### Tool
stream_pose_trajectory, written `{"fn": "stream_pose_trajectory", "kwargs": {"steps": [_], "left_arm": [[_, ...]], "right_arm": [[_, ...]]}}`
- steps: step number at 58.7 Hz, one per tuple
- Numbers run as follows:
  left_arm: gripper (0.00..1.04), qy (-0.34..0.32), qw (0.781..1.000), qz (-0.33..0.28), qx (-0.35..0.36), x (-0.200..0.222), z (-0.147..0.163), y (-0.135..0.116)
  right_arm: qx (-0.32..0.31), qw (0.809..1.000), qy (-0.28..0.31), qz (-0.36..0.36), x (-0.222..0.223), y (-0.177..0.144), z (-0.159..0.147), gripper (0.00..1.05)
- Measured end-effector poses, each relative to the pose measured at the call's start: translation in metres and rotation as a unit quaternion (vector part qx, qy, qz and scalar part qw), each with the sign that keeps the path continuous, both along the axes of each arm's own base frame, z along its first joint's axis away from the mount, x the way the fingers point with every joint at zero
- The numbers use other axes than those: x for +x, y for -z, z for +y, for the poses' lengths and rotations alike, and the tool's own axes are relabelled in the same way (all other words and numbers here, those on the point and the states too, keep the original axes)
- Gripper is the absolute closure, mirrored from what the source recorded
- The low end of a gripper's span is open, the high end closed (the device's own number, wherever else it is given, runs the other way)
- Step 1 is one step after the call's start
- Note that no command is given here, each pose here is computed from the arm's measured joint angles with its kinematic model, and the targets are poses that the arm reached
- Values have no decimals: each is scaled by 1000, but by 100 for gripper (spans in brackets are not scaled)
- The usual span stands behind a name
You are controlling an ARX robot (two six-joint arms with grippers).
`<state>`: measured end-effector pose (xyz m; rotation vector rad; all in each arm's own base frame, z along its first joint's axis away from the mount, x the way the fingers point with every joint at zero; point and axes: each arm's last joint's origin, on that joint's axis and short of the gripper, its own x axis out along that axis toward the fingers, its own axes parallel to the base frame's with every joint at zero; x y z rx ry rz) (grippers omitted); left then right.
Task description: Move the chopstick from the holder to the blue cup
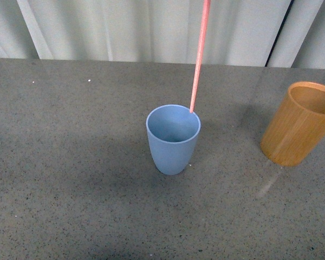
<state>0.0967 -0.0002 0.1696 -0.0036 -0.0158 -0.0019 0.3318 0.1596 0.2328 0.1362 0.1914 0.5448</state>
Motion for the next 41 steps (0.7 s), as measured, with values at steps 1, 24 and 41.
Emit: {"fn": "stream_pose_trajectory", "kwargs": {"steps": [1, 24, 41], "left_arm": [[7, 0, 1000, 0, 0, 0, 0, 0], [7, 0, 1000, 0, 0, 0, 0, 0], [7, 0, 1000, 0, 0, 0, 0, 0]], "right_arm": [[0, 1000, -2, 0, 0, 0, 0, 103], [-7, 1000, -18, 17, 7, 16, 14, 103], [-13, 999, -24, 28, 11, 33, 21, 103]]}}
